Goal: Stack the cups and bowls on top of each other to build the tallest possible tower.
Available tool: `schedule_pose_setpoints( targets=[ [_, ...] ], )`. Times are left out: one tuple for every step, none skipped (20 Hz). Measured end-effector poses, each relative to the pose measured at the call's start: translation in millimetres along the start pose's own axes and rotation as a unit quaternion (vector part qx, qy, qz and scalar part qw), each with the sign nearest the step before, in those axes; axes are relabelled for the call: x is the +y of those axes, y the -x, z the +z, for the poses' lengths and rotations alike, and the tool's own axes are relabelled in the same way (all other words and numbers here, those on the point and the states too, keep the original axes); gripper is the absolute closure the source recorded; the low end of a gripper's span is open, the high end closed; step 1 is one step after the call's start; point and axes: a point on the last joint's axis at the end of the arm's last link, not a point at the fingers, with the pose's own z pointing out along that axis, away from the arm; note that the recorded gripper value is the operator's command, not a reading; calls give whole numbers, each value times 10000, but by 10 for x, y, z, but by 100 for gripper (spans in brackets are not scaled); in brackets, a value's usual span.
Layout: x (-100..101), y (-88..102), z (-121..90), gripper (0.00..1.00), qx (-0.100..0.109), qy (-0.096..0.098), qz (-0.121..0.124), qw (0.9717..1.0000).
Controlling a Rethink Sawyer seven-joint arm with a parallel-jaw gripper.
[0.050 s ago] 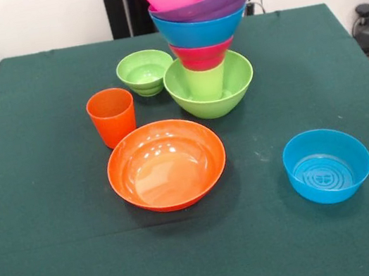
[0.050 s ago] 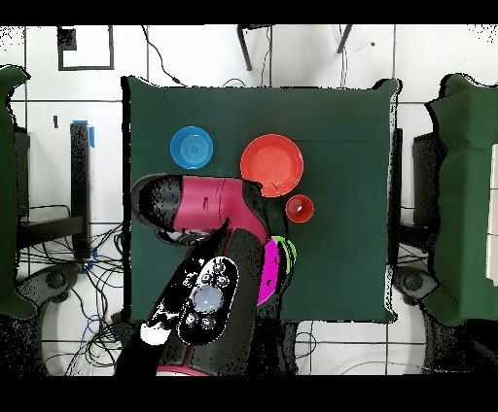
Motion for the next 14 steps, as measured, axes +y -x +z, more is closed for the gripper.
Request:
schedule_pose_setpoints(
  targets=[
    [4,-6,8,100,6,-7,1,10000],
    [13,-20,27,100,18,-23,5,10000],
    [14,-23,31,100,21,-27,8,10000],
    [15,-25,35,100,24,-30,12,10000],
    [16,-27,36,100,26,-31,16,10000],
    [15,-25,44,100,38,-39,42,10000],
    [14,-23,47,100,41,-41,51,10000],
    [13,-21,50,100,44,-44,59,10000],
    [11,-16,58,100,51,-51,78,9999],
    [7,-13,64,100,55,-58,89,9999],
    [4,-6,72,100,57,-67,103,9999],
    [-3,-1,85,100,60,-83,118,9999],
    [-8,4,93,100,60,-93,130,9999],
    [-12,8,99,100,58,-104,136,9998]
  ],
)
